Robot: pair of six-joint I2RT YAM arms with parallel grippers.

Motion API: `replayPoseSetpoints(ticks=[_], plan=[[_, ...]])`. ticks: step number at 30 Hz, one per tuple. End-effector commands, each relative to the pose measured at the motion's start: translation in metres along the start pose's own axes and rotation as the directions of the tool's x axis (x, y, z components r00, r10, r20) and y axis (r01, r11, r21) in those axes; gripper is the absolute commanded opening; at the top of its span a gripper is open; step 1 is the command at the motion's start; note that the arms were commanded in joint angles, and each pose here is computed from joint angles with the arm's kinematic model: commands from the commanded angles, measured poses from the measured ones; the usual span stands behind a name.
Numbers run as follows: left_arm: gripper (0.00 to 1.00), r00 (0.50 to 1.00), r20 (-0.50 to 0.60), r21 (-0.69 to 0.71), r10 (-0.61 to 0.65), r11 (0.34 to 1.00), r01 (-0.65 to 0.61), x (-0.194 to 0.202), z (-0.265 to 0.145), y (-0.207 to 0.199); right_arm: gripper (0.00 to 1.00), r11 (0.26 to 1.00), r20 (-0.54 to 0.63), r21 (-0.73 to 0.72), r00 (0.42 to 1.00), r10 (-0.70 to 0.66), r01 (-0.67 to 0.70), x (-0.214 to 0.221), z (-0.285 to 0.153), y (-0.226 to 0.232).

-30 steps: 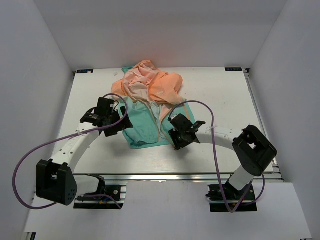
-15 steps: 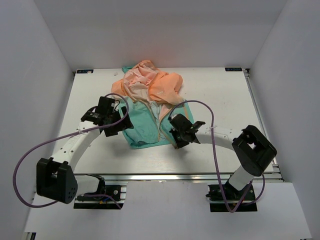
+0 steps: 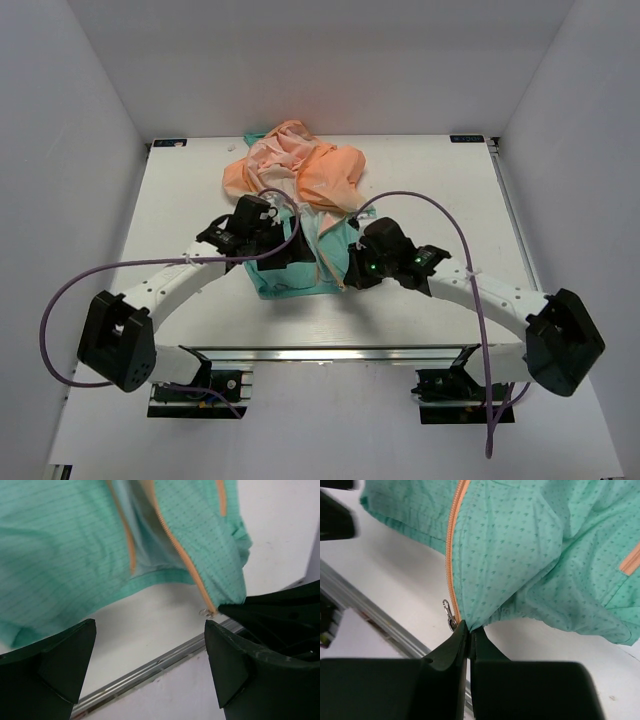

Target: Zip up the jacket

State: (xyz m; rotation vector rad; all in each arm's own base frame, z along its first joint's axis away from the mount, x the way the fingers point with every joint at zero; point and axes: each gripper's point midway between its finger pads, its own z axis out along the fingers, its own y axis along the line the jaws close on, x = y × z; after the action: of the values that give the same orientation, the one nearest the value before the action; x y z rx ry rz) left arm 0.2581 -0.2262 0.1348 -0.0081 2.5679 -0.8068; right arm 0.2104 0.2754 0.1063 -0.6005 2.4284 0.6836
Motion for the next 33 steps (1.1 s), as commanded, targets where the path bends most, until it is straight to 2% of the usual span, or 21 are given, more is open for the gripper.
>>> replayPoseSetpoints(ticks=[1,2,4,9,12,13,15,16,20,24,29,30,31,33], plan=[[0.98,0.999,0.048,0.197,0.011,0.98,-0.02,-0.012,0.009,-0.042,0.0,0.992,0.052,-0.112,0.997,0.06,-0.054,-0.006,-0.009,0.014],[0.98,1.0,0.024,0.235,0.003,0.972,-0.008,-0.009,0.014,-0.048,0.0,0.991,0.063,-0.124,0.996,0.065,-0.057,-0.007,-0.011,0.015],[0.96,0.999,0.043,0.283,0.003,0.959,-0.015,-0.014,0.021,-0.059,0.0,0.987,0.086,-0.142,0.993,0.083,-0.071,-0.011,-0.013,0.016],[0.88,1.0,-0.015,0.365,-0.016,0.931,0.02,-0.013,0.046,-0.076,0.0,0.976,0.102,-0.204,0.99,0.097,-0.074,-0.015,-0.017,0.026],[0.74,0.999,-0.05,0.367,-0.003,0.93,0.022,-0.011,0.059,-0.083,0.0,0.975,0.104,-0.206,0.989,0.109,-0.085,-0.015,-0.017,0.026],[0.66,0.999,-0.05,0.382,0.005,0.924,0.015,-0.01,0.06,-0.088,0.0,0.973,0.105,-0.211,0.987,0.118,-0.094,-0.015,-0.017,0.026],[0.57,0.998,-0.059,0.401,0.011,0.916,0.013,-0.009,0.062,-0.094,0.0,0.967,0.103,-0.242,0.988,0.113,-0.085,-0.014,-0.017,0.031],[0.43,0.998,-0.062,0.406,0.015,0.914,0.011,-0.008,0.064,-0.096,0.0,0.965,0.107,-0.248,0.988,0.109,-0.08,-0.014,-0.018,0.032],[0.0,0.998,-0.063,0.408,0.015,0.913,0.012,-0.01,0.067,-0.1,0.0,0.968,0.089,-0.242,0.992,0.089,-0.065,-0.007,-0.015,0.029],[0.0,0.997,-0.07,0.406,0.024,0.914,0.007,-0.007,0.067,-0.103,0.01,0.97,0.047,-0.232,0.996,0.08,-0.067,0.003,-0.009,0.025],[0.0,0.997,-0.074,0.381,0.011,0.924,0.018,-0.005,0.065,-0.102,0.28,0.969,0.034,-0.242,0.997,0.065,-0.055,0.01,-0.008,0.024],[0.0,0.997,-0.076,0.377,0.007,0.926,0.022,-0.004,0.065,-0.102,0.37,0.968,0.034,-0.245,0.997,0.065,-0.055,0.011,-0.007,0.025],[0.0,0.997,-0.075,0.373,0.001,0.927,0.027,-0.004,0.064,-0.102,0.42,0.968,0.036,-0.244,0.997,0.068,-0.057,0.01,-0.007,0.024],[0.0,0.997,-0.076,0.362,-0.02,0.931,0.047,-0.002,0.062,-0.104,0.46,0.969,0.041,-0.241,0.997,0.069,-0.058,0.009,-0.005,0.024]])
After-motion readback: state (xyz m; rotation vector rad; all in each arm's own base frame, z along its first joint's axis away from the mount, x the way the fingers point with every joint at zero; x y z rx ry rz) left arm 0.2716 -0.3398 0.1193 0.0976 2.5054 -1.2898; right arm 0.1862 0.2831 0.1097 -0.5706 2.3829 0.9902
